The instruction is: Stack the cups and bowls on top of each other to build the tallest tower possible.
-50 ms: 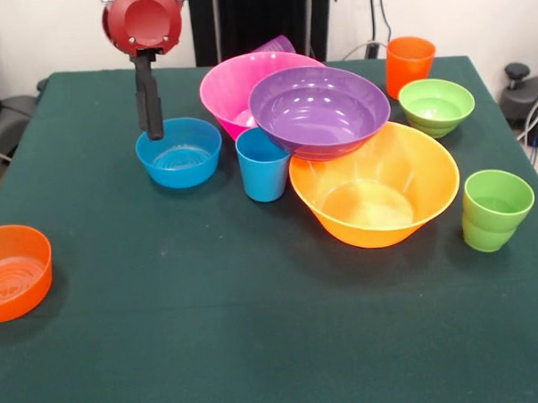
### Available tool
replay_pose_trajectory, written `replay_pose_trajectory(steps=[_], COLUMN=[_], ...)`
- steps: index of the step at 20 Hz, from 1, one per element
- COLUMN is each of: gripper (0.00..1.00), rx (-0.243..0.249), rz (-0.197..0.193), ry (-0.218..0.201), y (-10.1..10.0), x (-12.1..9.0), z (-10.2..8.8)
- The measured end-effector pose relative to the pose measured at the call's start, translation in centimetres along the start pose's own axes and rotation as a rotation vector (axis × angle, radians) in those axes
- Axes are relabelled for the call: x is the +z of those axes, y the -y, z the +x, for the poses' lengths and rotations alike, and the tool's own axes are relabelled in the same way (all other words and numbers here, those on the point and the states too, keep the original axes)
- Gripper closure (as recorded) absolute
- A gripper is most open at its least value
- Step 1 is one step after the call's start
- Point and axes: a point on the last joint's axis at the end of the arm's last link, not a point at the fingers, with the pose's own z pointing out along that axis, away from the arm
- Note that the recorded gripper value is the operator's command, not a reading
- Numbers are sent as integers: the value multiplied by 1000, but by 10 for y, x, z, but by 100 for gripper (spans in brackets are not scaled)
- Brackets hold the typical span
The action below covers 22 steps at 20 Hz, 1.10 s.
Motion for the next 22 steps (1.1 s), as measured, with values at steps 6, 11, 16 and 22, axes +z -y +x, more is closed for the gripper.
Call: replay_pose_trajectory(steps=[6, 11, 16, 22], gripper=[0, 0, 0, 0], rx=[26, 55, 101, 164], rz=[-8, -23, -21, 4], ry=[43, 81, 99, 133], y=[-19, -41, -64, -86], x=[1, -1, -5, -9], z=[1, 2, 3, 0])
